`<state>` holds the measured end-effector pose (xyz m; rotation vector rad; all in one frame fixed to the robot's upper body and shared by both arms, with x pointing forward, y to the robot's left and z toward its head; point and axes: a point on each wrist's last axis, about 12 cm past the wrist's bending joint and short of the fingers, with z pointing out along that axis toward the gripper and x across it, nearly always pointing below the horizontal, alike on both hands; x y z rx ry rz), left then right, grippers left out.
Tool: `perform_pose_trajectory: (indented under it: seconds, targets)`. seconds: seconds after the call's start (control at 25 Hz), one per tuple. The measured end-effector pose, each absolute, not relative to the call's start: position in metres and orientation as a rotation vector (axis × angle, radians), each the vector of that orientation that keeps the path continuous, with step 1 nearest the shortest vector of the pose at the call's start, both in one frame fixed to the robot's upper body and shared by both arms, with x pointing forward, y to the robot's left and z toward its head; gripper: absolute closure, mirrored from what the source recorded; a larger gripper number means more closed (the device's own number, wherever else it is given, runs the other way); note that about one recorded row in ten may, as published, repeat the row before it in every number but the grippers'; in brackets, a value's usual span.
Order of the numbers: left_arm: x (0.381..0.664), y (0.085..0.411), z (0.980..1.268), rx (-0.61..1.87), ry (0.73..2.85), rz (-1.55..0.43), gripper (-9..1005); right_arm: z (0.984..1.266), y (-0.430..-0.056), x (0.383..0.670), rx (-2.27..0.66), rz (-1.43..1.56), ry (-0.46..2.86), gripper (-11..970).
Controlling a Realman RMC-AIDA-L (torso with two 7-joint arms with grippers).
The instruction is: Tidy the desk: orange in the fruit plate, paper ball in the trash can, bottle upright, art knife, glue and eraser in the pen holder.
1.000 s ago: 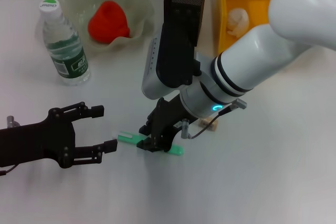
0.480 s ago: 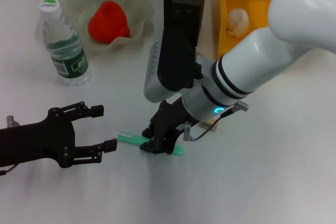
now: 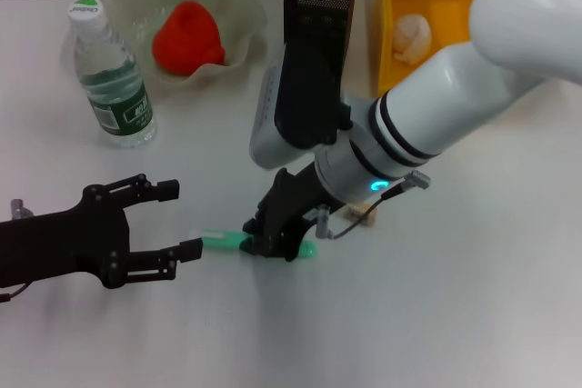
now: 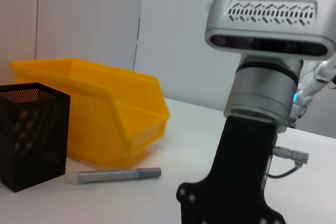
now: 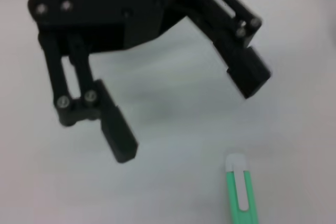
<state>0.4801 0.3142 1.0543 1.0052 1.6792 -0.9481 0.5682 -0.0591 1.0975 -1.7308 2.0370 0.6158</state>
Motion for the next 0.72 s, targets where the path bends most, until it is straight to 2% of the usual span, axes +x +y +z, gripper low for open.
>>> perform_pose_trajectory:
  seconds: [0.36, 0.72]
  targets:
    - [0.479, 0.323, 1.056, 0.968, 1.685, -0.922, 132, 1.117, -0.084, 0.583, -1.563, 0.759, 2.069, 799]
    - [0.478, 0.324, 1.056, 0.962, 1.684, -0.925, 132, 1.137, -0.150, 0.593, -1.296, 0.886, 1.970, 800]
